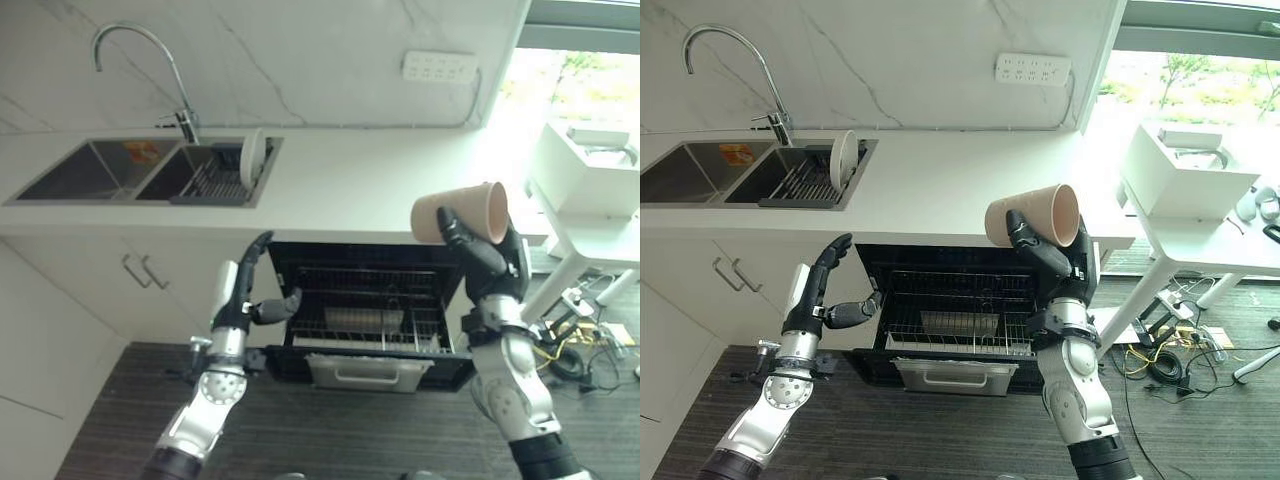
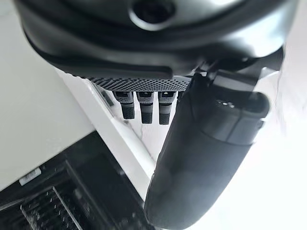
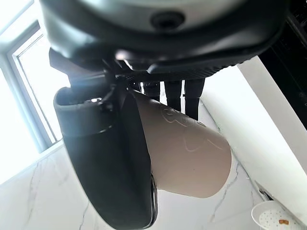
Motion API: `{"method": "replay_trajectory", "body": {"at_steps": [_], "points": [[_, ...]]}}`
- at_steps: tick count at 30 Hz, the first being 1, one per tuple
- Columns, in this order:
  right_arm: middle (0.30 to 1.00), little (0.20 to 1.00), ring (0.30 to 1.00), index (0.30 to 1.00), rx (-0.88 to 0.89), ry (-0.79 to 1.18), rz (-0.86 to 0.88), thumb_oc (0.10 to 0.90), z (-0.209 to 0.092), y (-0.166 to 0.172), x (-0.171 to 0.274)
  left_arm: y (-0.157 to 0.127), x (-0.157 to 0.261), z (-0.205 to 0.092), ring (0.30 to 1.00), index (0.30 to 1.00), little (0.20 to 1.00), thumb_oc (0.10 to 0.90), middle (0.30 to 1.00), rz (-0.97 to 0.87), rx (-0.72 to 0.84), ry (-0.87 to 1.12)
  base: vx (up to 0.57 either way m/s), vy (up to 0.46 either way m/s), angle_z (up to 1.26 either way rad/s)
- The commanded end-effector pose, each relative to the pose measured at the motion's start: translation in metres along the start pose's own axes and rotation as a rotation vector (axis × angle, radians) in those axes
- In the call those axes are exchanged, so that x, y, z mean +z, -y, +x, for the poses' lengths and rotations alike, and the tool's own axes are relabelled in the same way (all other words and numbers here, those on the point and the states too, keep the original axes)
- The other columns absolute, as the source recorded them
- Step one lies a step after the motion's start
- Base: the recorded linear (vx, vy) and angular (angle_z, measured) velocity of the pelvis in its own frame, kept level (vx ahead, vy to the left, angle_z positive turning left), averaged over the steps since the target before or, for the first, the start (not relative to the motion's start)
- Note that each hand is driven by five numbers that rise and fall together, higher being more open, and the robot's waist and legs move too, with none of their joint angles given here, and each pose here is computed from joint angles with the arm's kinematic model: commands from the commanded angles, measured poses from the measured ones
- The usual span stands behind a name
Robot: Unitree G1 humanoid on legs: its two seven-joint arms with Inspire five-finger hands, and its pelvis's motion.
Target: Place the dishes in the dishwasher.
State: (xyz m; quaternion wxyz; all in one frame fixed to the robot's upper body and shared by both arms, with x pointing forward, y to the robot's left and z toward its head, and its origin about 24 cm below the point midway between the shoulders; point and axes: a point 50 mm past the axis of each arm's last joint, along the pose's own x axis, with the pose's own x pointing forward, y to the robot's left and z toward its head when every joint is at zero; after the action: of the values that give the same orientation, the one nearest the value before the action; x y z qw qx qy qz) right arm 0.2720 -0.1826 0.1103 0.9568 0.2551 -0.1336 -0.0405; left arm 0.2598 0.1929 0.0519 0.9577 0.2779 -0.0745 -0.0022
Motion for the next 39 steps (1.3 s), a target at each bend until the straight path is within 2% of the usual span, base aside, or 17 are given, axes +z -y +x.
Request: {"method": "replay_trajectory", "body": {"at_steps": [1, 10, 19, 26, 33, 37, 39], "points": [[0.300, 0.300, 0.300, 0.300, 0.271, 0.194, 0.066, 0.400, 0.009, -0.037, 0.044, -0.002, 0.042, 0.027, 0.900, 0.900, 0.900, 0.800, 0.900, 0.100, -0.179, 0.192, 0.00, 0.000, 0.00], [0.300, 0.300, 0.300, 0.300, 0.377, 0.118, 0.068, 0.400, 0.006, -0.041, 0.039, 0.012, 0.024, 0.041, 0.900, 0.900, 0.900, 0.800, 0.900, 0.314, -0.510, -0.010, 0.00, 0.011, -0.11], [0.300, 0.300, 0.300, 0.300, 0.413, 0.113, 0.005, 0.400, 0.012, -0.044, 0.047, 0.000, 0.026, 0.057, 0.900, 0.900, 0.900, 0.800, 0.900, 0.305, -0.469, -0.064, -0.02, 0.041, -0.13], [0.300, 0.300, 0.300, 0.300, 0.453, 0.209, -0.018, 0.400, 0.037, -0.062, 0.067, -0.027, 0.047, 0.094, 0.900, 0.900, 0.900, 0.800, 0.900, 0.341, -0.384, -0.085, -0.22, 0.021, -0.05], [0.300, 0.300, 0.300, 0.300, 0.468, 0.211, -0.035, 0.400, 0.034, -0.064, 0.068, -0.021, 0.031, 0.091, 0.900, 0.900, 0.900, 0.800, 0.900, 0.398, -0.478, -0.219, -0.04, 0.009, 0.00], [0.300, 0.300, 0.300, 0.300, 0.483, 0.209, -0.050, 0.400, 0.036, -0.069, 0.067, -0.014, 0.021, 0.091, 0.900, 0.900, 0.900, 0.800, 0.900, 0.448, -0.579, -0.292, -0.03, 0.011, 0.01], [0.300, 0.300, 0.300, 0.300, 0.482, 0.191, -0.060, 0.400, 0.035, -0.066, 0.065, -0.008, 0.009, 0.084, 0.900, 0.900, 0.900, 0.800, 0.900, 0.468, -0.681, -0.367, 0.06, 0.018, -0.01]]}}
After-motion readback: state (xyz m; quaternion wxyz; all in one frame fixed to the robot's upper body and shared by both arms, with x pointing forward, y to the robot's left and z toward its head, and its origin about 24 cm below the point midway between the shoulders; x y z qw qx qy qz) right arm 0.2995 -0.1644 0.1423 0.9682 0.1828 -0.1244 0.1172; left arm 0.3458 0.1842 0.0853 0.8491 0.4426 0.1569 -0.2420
